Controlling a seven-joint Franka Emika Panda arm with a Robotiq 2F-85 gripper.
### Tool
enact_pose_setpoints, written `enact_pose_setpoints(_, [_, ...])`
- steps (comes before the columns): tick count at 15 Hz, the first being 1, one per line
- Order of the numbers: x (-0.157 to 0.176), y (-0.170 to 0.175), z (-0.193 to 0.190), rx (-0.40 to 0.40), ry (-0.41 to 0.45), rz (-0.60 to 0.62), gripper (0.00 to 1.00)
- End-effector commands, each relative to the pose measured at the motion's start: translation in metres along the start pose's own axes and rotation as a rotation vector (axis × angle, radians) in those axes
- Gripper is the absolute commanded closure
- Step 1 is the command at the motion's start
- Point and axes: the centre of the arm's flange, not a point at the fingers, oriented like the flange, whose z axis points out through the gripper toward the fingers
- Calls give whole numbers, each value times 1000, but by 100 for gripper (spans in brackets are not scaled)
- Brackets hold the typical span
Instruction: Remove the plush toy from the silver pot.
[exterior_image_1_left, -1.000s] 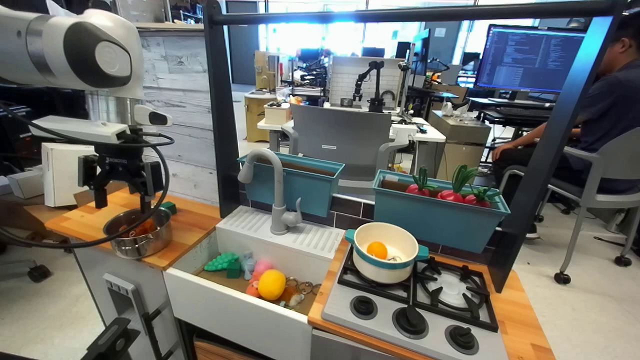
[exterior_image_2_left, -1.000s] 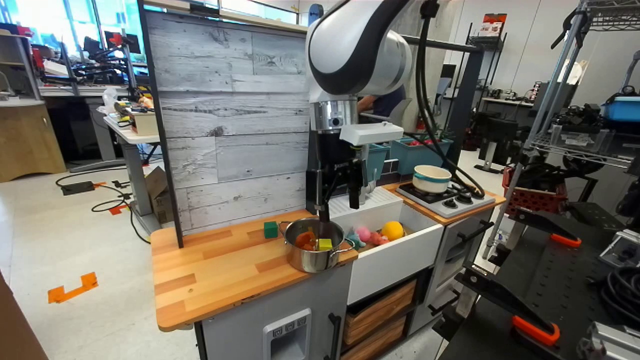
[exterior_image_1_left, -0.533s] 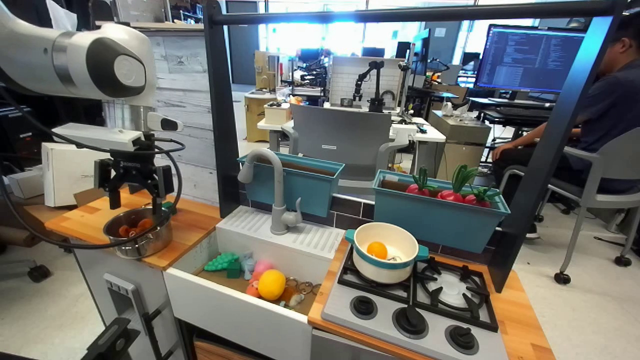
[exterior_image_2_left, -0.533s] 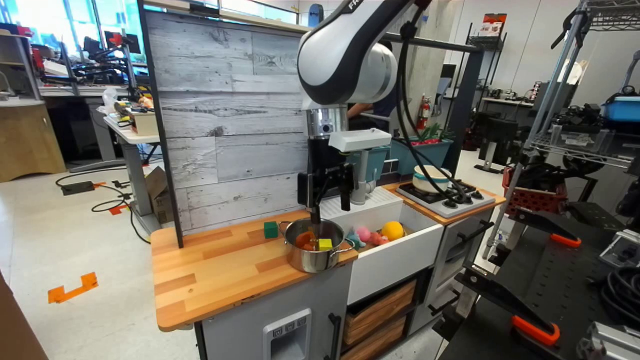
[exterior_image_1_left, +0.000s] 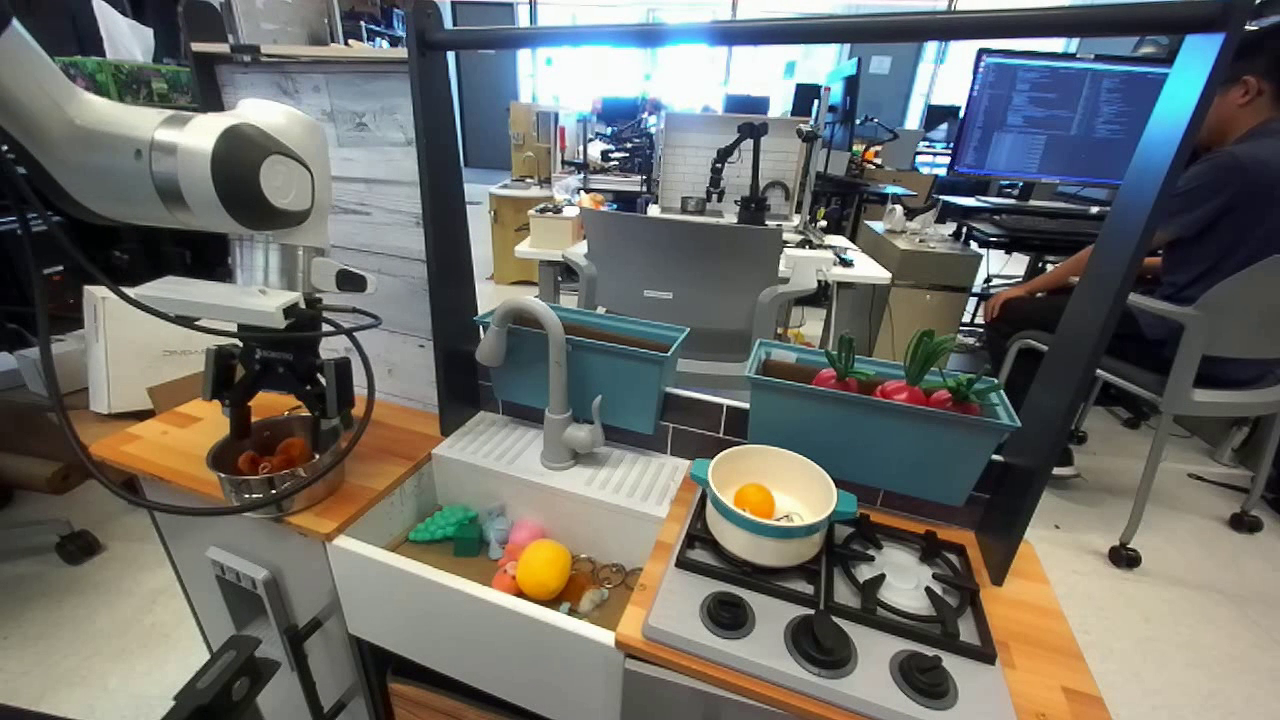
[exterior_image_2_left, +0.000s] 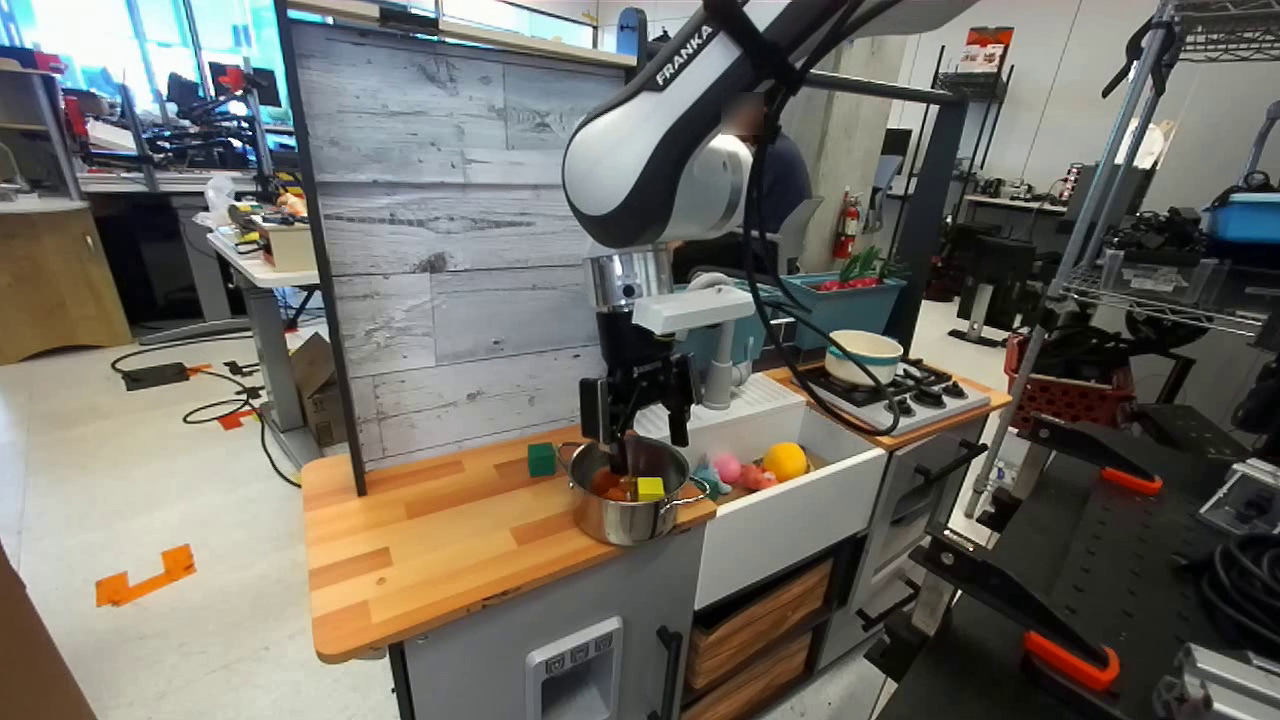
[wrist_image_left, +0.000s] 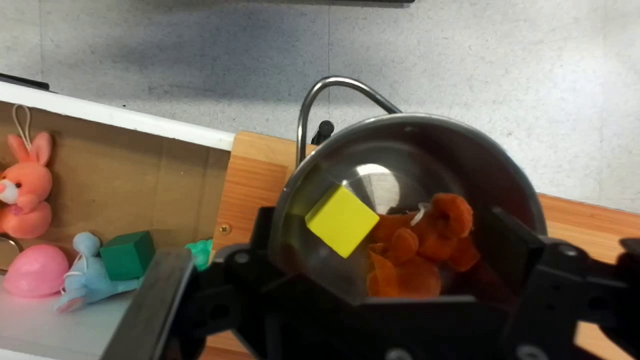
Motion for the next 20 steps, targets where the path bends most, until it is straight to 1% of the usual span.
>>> enact_pose_setpoints(1, [31,-14,2,-3,-21,9,0])
enact_pose_setpoints(6, [38,-20,16,-8,-54,19,0])
enact_pose_setpoints(9, [40,-13,30,-14,-86,39,0])
enact_pose_setpoints(13, [44,-6,38,-24,-103,67,0])
enact_pose_setpoints(14, [45,-5,37,-24,-101,72,25])
enact_pose_setpoints(15, [47,-5,37,-25,-98,79,26])
enact_pose_setpoints(20, [50,0,25,-22,-78,114,66])
